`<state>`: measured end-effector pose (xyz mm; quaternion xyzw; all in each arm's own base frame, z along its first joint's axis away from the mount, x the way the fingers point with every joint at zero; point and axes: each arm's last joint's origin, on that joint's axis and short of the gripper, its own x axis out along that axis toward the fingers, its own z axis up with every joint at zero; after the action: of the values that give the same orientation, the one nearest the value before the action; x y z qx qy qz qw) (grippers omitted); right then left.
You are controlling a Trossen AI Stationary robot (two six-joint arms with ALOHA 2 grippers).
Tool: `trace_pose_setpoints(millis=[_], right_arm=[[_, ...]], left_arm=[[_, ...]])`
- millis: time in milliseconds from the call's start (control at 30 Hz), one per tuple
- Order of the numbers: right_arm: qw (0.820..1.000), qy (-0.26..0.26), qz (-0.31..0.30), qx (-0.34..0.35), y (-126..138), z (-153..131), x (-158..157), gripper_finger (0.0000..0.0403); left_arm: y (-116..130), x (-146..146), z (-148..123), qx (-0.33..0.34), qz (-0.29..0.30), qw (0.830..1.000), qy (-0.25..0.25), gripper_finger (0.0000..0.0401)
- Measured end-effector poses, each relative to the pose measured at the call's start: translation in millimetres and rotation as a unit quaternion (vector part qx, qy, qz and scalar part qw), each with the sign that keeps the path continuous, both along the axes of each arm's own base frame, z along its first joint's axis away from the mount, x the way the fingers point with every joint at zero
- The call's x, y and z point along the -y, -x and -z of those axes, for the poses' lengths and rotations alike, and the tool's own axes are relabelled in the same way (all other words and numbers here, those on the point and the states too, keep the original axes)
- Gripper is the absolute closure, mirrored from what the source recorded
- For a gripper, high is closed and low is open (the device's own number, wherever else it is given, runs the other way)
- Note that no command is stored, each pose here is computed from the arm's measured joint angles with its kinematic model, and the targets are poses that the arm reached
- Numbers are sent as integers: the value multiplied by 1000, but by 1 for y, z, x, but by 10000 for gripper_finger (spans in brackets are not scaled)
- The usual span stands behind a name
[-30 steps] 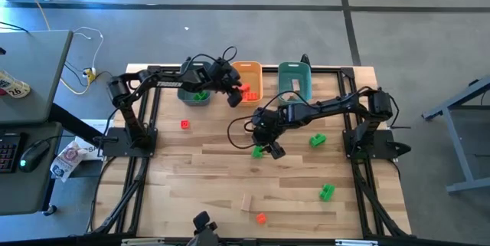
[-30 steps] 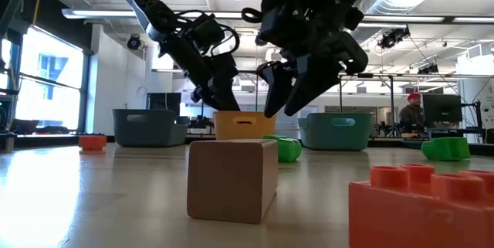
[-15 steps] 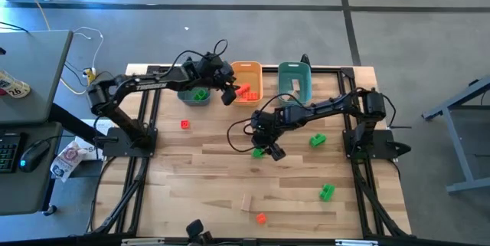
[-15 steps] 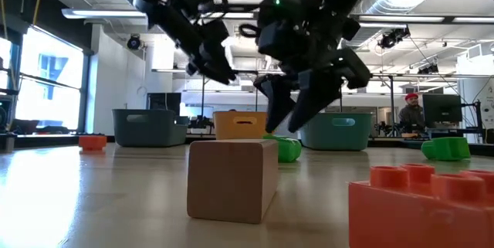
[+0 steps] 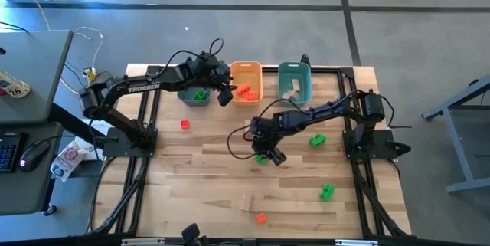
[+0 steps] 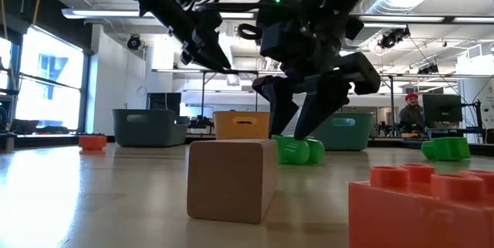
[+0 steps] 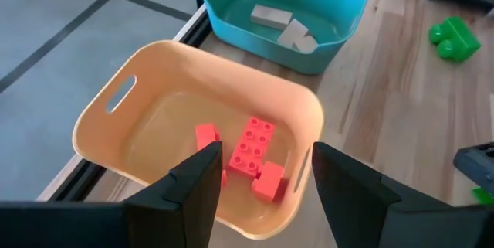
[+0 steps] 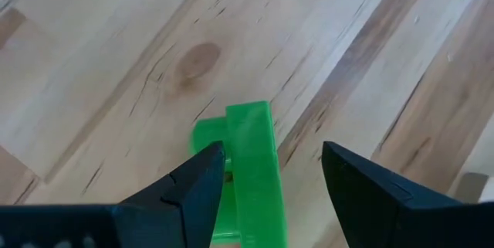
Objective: Sort & place blocks by color
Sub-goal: Put the green game piece into the dark blue bin
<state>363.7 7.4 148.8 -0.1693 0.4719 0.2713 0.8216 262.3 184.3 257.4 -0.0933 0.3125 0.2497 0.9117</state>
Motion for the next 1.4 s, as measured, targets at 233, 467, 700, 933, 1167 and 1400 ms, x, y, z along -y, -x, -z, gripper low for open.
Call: trace_pose_setpoints(millis=[233,467,700,933,1167,1400], right_arm=[[999,-1,20,-34,5,2,-1,226],[997,2,54,-58,8,4,0,237],[997,0,56,-56,7,4,0,312],[995,-7,76,-58,7,4,0,365],[995,-11,84,-47,5,2,0,365],[994,-8,101,-46,5,-4,1,365]], left_arm=[[0,0,0,-2,-2,1000,0,213],[0,0,1,-2,-2,1000,0,213],[0,0,1,-3,-2,1000,1,213],[0,0,1,-5,-2,1000,2,213],[1,0,2,-9,-1,1000,3,213],[1,0,2,-17,10,1000,-6,213]])
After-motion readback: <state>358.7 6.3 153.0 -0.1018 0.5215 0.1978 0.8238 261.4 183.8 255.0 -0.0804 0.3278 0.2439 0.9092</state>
